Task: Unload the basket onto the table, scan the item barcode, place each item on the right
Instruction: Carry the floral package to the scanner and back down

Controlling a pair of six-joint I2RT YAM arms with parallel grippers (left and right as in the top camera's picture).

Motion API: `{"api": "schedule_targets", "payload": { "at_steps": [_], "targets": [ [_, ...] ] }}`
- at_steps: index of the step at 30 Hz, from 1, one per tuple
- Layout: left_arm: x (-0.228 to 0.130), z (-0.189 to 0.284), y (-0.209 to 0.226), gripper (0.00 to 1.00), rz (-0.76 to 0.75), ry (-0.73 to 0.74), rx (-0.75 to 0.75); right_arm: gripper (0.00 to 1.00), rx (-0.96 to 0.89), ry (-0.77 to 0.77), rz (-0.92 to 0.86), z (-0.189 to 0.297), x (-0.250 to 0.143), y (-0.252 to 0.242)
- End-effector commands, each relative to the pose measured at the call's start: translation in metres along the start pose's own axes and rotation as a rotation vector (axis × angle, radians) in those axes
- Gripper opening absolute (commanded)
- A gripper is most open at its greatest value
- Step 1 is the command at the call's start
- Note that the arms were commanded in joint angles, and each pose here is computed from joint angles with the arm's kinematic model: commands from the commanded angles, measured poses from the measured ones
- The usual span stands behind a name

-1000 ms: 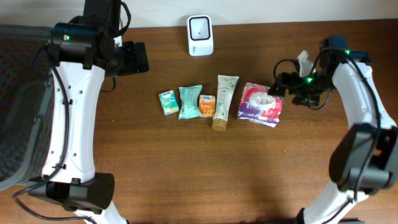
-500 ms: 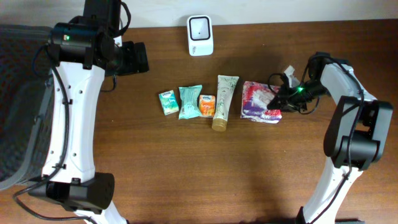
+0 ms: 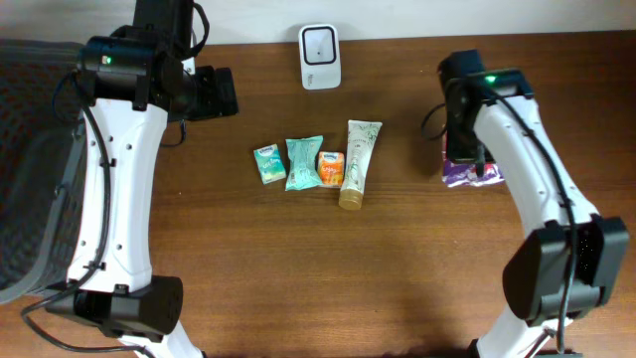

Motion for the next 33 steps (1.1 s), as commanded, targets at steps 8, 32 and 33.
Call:
{"api": "schedule_targets", "payload": {
  "at_steps": [8,32,33],
  "targets": [
    [0.001,0.004,0.003,0.99,0.008,-0.015,0.008,0.38,-0.026,0.046,0.099,-0.027,-0.028,0.054],
    [0.001,0.004,0.003,0.99,0.008,-0.015,0.008,0.88,1.066,0.306,0.027,-0.042,0.022,0.049],
    [0.001,0.004,0.003,0.99,0.008,-0.015,0.008,0.86,1.113,0.315,0.012,-0.05,0.019,0.054]
  ]
}}
Point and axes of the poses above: each gripper's point midway between its finger pads, its own z axis back along the fingers, its own y axis along the line the jaws close on, x = y × z, the point moved 4 cm from there along z, back along the fingers, and after that the axes turned 14 degrees about -z, right-handed, at the moved point
